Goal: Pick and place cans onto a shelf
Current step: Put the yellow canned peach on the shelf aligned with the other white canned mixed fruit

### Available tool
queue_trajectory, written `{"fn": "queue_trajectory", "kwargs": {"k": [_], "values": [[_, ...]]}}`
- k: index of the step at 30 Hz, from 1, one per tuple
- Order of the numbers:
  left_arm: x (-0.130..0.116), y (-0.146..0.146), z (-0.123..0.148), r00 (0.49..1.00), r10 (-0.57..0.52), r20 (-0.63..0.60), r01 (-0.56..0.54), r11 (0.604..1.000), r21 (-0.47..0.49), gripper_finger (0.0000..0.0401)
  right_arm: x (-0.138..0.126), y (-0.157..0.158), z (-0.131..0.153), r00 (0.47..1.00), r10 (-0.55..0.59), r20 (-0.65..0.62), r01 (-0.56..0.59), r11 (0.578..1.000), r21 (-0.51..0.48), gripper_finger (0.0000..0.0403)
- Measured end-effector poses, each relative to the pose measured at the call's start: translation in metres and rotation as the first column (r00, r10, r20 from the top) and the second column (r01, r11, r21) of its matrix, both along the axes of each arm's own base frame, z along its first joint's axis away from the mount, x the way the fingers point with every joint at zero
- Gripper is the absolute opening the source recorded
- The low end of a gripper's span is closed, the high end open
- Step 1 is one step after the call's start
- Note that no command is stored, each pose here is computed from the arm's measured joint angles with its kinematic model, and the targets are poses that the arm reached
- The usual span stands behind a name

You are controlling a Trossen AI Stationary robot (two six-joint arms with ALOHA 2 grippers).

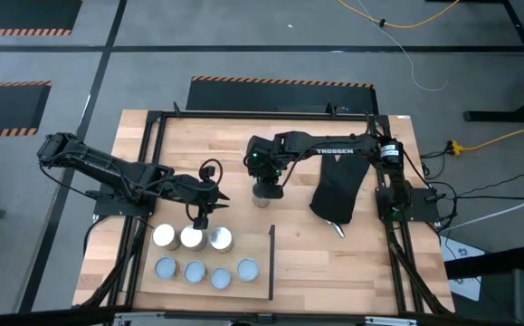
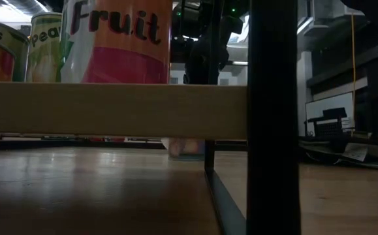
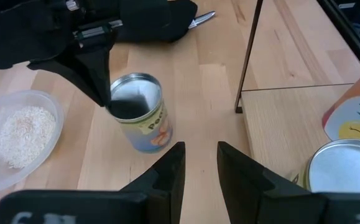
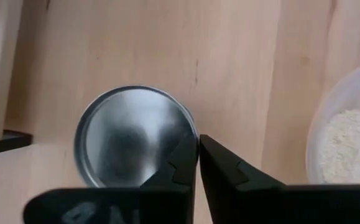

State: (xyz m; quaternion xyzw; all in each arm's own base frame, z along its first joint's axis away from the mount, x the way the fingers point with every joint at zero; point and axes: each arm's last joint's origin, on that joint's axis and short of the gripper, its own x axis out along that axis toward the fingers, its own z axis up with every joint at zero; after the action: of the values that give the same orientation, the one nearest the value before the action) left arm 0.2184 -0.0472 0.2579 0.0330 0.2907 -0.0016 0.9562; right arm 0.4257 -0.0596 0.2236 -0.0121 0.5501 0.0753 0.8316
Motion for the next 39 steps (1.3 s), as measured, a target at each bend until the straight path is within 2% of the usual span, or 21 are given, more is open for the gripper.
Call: {"fn": "queue_trajectory", "kwargs": {"k": [4,10,16,24,30,34,39], "values": [[0.000,0.000,0.000,1.000,0.000,0.000,0.000,1.000,0.000,0.0085,0.000,0.001,0.000,1.000,0.003,0.001,-0.003,1.000,0.007,0.0037],[0.000,0.000,0.000,1.000,0.000,0.000,0.000,1.000,0.000,0.0085,0.000,0.000,0.000,1.000,0.004,0.004,-0.004,1.000,0.007,0.0082],[0.000,0.000,0.000,1.000,0.001,0.000,-0.001,1.000,-0.001,0.0085,0.002,0.000,0.002,1.000,0.003,0.031,-0.004,1.000,0.003,0.0084],[0.001,0.000,0.001,1.000,0.002,0.011,-0.002,1.000,-0.005,0.0085,-0.017,0.009,0.040,0.998,0.018,0.068,-0.018,1.000,-0.002,0.0084],[0.006,-0.001,0.009,0.994,0.006,0.109,-0.003,1.000,-0.029,0.0085,-0.046,0.028,0.073,0.995,0.027,0.100,-0.028,1.000,0.007,0.0084],[0.008,-0.002,0.015,0.985,0.007,0.172,0.000,0.999,-0.042,0.0085,-0.078,0.041,0.074,0.995,-0.001,0.096,-0.003,0.999,0.036,0.0084],[0.014,-0.003,0.021,0.968,-0.020,0.252,0.020,1.000,0.000,0.0086,-0.121,0.051,0.060,0.975,-0.109,0.196,0.093,0.992,0.085,0.0084]]}}
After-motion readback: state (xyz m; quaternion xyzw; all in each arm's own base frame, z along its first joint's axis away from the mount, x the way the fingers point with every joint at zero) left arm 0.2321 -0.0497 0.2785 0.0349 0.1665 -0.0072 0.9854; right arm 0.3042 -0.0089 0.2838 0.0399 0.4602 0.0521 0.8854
